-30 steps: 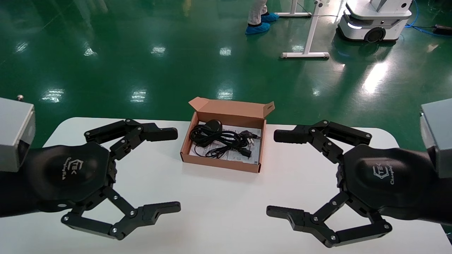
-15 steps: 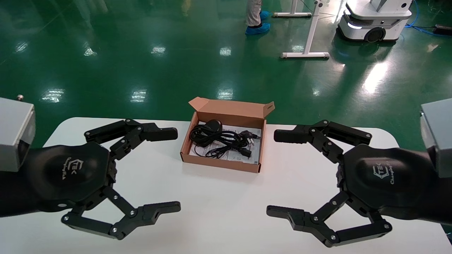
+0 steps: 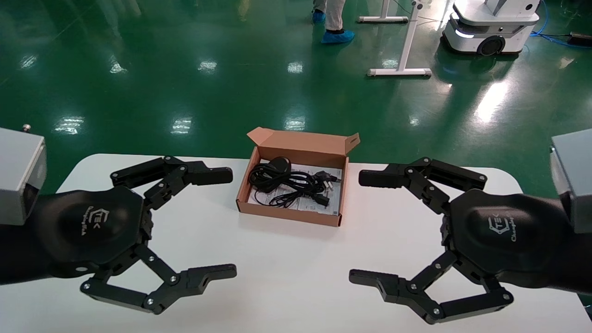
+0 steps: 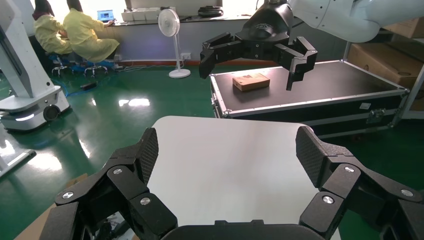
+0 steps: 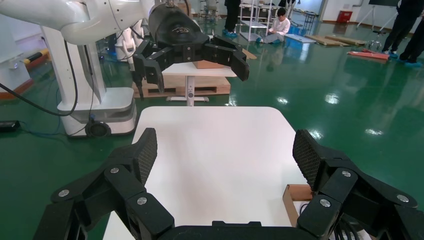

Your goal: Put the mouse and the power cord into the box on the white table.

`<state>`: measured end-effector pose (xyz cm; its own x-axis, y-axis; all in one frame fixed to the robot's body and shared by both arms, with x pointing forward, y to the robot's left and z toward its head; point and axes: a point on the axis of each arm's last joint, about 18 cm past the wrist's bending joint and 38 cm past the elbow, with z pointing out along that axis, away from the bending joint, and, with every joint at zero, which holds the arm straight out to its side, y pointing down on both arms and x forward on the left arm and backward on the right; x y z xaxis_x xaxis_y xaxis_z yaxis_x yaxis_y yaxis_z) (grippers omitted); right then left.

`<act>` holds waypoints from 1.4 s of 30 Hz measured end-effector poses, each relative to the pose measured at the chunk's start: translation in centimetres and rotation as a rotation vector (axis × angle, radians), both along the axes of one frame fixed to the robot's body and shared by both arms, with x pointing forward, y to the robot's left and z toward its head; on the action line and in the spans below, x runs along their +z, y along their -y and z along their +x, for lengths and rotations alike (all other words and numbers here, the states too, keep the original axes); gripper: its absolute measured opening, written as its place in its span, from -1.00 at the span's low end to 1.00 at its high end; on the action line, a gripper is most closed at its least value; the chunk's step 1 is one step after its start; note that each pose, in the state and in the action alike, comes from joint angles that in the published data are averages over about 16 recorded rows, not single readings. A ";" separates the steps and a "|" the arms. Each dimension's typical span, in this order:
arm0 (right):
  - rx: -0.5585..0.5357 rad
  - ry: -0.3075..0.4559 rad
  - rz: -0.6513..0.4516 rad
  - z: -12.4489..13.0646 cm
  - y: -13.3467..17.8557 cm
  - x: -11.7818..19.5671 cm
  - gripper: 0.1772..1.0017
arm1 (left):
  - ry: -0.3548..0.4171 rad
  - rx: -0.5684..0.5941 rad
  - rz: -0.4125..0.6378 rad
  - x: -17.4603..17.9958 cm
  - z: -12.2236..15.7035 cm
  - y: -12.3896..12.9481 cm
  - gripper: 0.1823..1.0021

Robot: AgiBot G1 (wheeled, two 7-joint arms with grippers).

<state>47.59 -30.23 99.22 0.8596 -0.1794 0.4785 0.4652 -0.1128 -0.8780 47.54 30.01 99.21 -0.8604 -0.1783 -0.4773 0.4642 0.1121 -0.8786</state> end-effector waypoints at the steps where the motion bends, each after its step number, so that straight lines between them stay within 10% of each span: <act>1: 0.000 0.000 0.000 0.0 0.0 0.0 1.00 | 0.000 0.000 0.000 0.0 0.0 0.0 1.00; 42: 0.000 0.000 0.000 0.0 0.0 0.0 1.00 | 0.000 0.000 0.000 0.0 0.0 0.0 1.00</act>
